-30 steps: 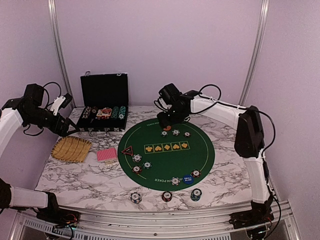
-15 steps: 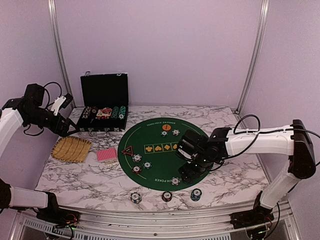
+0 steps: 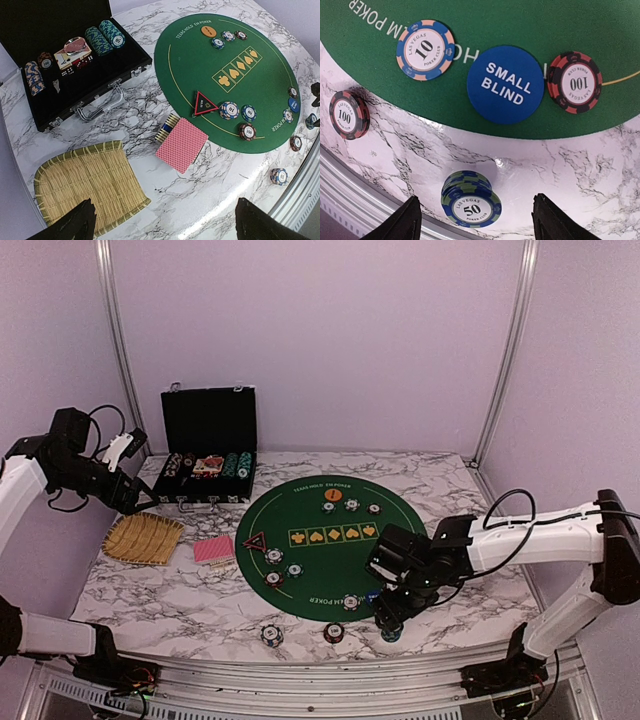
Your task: Distribute texas hold em gaming equipment
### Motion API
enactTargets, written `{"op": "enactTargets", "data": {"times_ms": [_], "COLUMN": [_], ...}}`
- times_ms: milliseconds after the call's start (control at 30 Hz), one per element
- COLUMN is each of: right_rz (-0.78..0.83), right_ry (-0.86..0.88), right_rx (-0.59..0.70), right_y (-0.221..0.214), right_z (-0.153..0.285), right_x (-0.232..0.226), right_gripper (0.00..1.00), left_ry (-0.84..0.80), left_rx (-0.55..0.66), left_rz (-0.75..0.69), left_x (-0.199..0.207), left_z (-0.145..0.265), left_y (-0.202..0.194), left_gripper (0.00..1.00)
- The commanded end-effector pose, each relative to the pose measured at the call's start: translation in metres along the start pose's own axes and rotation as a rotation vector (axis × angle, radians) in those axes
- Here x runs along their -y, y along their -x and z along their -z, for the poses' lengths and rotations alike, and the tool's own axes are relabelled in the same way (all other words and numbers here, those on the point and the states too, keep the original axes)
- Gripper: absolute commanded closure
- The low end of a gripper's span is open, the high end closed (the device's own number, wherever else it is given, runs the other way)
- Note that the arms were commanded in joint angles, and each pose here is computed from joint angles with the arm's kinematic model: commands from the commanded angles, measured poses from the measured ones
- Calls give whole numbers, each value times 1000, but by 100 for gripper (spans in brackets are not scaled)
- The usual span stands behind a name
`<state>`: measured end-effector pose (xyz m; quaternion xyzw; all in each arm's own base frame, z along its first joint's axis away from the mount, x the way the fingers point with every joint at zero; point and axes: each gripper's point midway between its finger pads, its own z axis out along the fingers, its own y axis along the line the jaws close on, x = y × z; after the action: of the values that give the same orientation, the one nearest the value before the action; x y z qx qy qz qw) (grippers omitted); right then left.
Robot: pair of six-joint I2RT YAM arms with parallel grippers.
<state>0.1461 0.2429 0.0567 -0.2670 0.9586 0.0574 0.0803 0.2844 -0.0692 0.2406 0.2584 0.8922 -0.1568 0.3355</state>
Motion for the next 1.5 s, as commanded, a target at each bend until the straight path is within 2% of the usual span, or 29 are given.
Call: {"op": "enactTargets", "data": {"times_ms": [0,500,700,1033,1300,1467], "right_rz": [11,24,25,38,37,39], "right_ry": [24,42,39,41,35,16], "right_rx": [-2,-54,-48,-35,-44,-62], "right_y": [1,-13,-11,-4,-6,-12], "right_z": [-7,-23,-21,-10,-13,-19], "right_x": [-8,-9,-9,-11,-10,-5], "right_gripper": [27,39,47,44,49,45], "left_ry": [-7,-4,-4,-2,-1,1], "left_rx": [-15,-13,-12,-15,-15,-17], "left_rz": [-3,-6,-6,-7,-13,-14], "left_x": [3,2,2,2,2,2], "left_z": [3,3,4,3,3,3], "left_y": [0,1,2,1,0,0], "left_gripper": [1,1,1,1,1,1]}}
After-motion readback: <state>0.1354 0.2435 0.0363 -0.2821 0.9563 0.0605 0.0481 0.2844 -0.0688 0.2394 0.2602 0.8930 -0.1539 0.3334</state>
